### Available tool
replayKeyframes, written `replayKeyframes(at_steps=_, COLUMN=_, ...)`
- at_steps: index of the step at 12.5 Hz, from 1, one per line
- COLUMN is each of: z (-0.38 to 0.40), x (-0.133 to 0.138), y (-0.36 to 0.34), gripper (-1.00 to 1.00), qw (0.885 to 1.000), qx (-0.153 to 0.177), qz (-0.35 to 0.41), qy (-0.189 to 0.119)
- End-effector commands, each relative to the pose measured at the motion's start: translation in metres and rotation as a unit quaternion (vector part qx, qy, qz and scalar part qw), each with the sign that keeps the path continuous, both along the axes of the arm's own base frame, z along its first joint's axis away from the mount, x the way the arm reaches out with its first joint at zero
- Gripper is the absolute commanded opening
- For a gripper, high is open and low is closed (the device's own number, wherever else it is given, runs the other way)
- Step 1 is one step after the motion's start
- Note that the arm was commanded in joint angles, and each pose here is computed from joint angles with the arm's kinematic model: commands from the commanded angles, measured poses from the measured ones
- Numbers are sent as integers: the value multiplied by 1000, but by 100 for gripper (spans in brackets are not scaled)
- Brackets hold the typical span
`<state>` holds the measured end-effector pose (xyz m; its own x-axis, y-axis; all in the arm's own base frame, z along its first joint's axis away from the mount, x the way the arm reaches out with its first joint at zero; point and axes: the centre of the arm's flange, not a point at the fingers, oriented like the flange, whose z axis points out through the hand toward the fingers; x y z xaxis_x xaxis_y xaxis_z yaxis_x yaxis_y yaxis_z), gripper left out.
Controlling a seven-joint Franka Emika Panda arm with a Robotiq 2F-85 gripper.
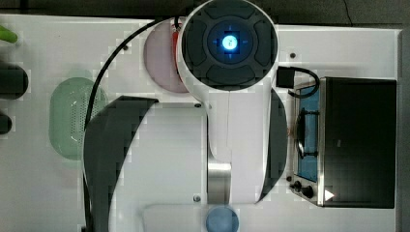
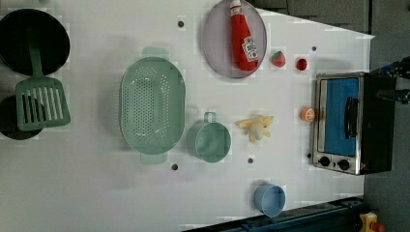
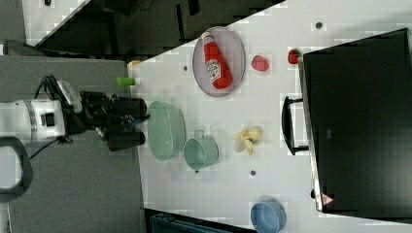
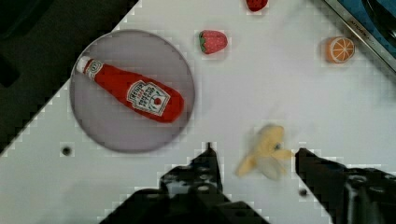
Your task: Pick banana from table and place on oven.
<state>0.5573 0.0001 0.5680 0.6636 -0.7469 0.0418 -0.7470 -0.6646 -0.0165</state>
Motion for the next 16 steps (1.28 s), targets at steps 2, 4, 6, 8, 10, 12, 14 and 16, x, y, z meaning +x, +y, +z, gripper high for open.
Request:
replayKeyframes(at_steps=2, z=73, x=-131, y=-22, gripper=81, qw=999, qx=7, qz=-43, qy=9)
replayKeyframes(at_steps=4, z=73, x=-131, y=-21, gripper=100, qw=999, qx=7, qz=-43, qy=10)
replayKeyframes(at_steps=6, z=64, x=-128, y=-21, gripper=100, qw=999, qx=6, qz=-43, qy=19)
replayKeyframes(at_steps=8, z=37, x=-118, y=-21, gripper=100, qw=998, qx=6, qz=-42, qy=38)
replayKeyframes(at_steps=10, z=-1, x=-102, y=-20, gripper=100, qw=998, qx=5, qz=-41, qy=53)
replayKeyframes(at_steps=12, z=-48, x=-87, y=-21, gripper=100, qw=997, qx=5, qz=-41, qy=69)
replayKeyframes(at_steps=14, z=-94, x=-73, y=-21, gripper=100, qw=996, qx=4, qz=-40, qy=74)
replayKeyframes(at_steps=16, z=-139, x=-65, y=-21, gripper=100, qw=997, qx=4, qz=-40, qy=73)
